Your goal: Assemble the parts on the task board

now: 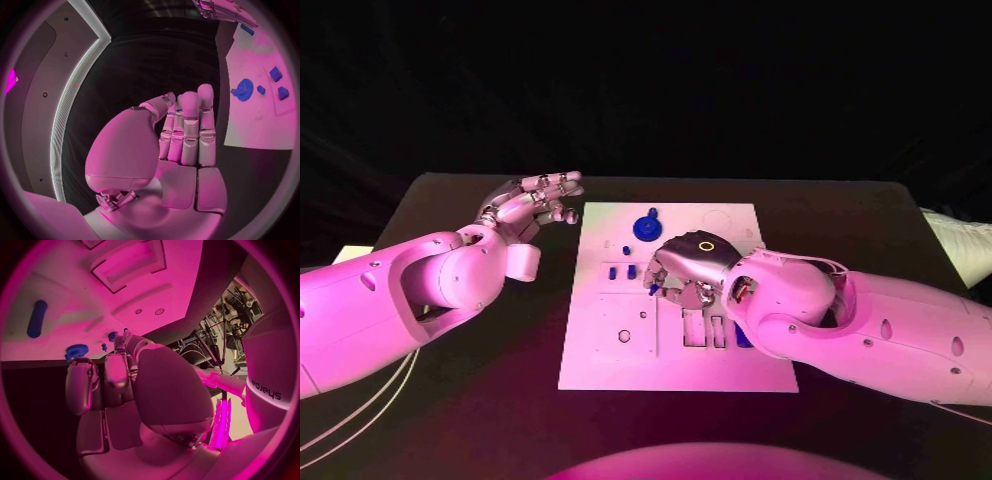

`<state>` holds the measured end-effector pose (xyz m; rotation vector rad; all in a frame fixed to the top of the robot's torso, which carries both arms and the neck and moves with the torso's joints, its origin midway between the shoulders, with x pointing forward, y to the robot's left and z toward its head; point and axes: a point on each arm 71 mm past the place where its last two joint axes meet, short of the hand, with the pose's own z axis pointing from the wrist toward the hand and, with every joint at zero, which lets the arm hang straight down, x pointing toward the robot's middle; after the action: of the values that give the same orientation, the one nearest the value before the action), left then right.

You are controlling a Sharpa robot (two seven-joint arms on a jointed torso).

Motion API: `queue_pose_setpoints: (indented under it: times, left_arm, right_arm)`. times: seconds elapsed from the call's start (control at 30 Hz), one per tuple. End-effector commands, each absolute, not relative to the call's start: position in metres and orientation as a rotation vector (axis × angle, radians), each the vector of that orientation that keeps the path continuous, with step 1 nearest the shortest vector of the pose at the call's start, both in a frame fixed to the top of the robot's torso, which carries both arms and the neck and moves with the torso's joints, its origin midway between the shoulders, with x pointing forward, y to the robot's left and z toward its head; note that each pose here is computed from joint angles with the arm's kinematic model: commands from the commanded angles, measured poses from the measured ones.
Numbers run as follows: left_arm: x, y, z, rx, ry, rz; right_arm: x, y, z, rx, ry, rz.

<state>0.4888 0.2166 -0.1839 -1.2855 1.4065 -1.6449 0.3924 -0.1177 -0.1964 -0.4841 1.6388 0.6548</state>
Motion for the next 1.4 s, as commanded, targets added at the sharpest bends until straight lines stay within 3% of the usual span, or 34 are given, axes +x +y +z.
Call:
queue_pose_setpoints:
  times: [0.03,0.37,1.4]
  left_arm:
    - [0.487,0.212,-0.183,-1.269,1.416,-1.671]
    - [0.487,0.21,-0.183,-1.267,1.42,-1.675]
    - [0.488,0.211,-0.184,-1.267,1.432,-1.67]
  right_arm:
    - [0.39,-0.112,-0.205,-0.514,1.662,0.682]
    - [0.388,-0.106,-0.221,-0.525,1.706,0.699]
    - [0.387,-0.099,-0.227,-0.557,1.741,0.68]
